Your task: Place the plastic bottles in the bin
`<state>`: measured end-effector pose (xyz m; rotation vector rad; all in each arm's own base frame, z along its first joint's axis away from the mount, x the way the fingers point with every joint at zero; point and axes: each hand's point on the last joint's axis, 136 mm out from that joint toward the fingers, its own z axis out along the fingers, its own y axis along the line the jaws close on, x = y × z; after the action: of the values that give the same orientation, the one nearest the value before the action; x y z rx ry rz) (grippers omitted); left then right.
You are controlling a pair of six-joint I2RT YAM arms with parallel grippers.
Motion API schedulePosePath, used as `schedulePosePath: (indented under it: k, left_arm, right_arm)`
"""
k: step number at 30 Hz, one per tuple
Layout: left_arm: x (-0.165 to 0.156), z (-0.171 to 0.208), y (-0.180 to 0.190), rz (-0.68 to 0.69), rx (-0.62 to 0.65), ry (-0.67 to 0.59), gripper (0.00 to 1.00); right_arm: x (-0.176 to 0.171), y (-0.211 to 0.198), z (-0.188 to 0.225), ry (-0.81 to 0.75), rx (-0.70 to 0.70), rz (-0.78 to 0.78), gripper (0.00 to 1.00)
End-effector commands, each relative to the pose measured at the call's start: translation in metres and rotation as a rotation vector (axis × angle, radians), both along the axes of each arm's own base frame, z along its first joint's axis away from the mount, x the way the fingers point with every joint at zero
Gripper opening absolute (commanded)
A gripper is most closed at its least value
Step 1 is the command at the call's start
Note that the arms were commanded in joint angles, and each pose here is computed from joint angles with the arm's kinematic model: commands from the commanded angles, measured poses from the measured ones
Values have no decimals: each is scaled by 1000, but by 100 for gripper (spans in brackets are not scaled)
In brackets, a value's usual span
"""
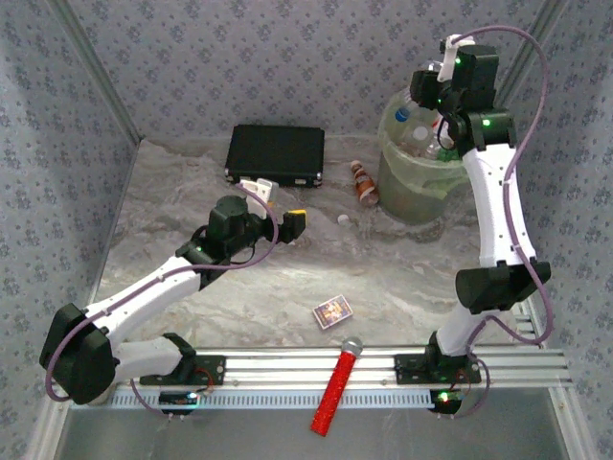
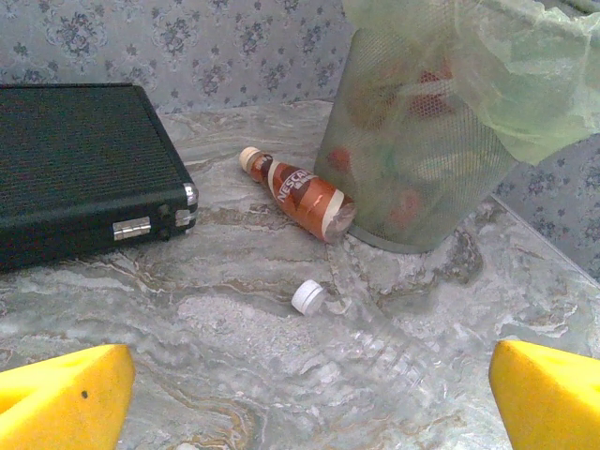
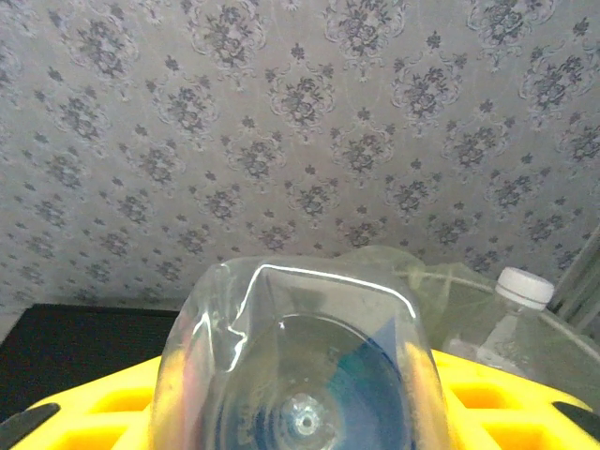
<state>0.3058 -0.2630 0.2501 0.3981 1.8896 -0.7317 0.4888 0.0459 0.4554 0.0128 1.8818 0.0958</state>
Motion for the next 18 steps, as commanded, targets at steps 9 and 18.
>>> schedulePosePath:
  k: [9,18]
  left_arm:
    - [-6,8,11,25,8,-18,97]
    - [-5,6,13,39,10,-19,96]
  right_arm:
    - [31,-11,-60,131,-103,-44,48]
    - [36,-11,-133,314,-80,-52,48]
